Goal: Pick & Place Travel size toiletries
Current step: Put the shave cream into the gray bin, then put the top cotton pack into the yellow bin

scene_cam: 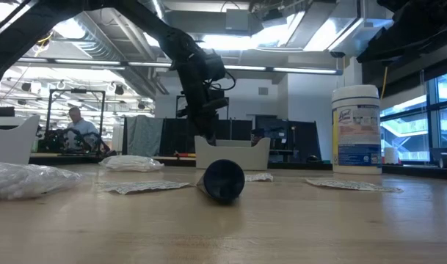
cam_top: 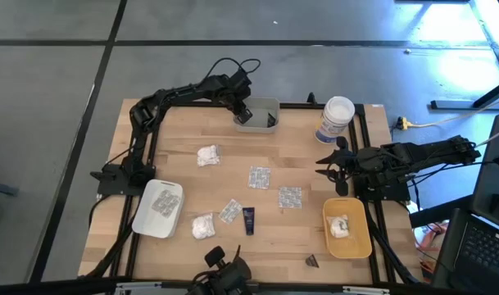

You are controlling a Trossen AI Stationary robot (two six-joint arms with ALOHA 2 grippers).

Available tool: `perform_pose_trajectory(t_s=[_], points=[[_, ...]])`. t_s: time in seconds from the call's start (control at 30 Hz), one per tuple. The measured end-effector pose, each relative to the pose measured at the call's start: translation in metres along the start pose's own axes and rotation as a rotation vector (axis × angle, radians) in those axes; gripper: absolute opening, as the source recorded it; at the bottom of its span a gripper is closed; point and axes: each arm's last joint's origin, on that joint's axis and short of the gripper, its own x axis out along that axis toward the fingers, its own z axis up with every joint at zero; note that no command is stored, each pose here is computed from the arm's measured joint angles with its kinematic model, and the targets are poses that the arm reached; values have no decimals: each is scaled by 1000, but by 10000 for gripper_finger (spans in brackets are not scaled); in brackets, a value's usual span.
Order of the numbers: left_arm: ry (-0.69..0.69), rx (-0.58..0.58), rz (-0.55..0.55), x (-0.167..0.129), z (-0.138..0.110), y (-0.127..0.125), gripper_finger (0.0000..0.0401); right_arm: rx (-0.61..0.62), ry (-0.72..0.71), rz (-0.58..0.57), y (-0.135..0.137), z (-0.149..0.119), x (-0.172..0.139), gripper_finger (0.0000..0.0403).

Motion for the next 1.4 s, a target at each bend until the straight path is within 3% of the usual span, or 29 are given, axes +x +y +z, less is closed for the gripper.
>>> perform_pose_trajectory(t_s=[0.43, 0.8, 1.4], points=[[-9, 45, 0, -2, 1, 0, 88, 0, 0, 0, 0, 0, 0, 121], [-45, 67, 0, -38, 2, 1, 110, 0, 0, 0, 0, 0, 0, 110], [207, 188, -35, -61, -27, -26, 103, 0, 0, 0, 0, 0, 0, 133]])
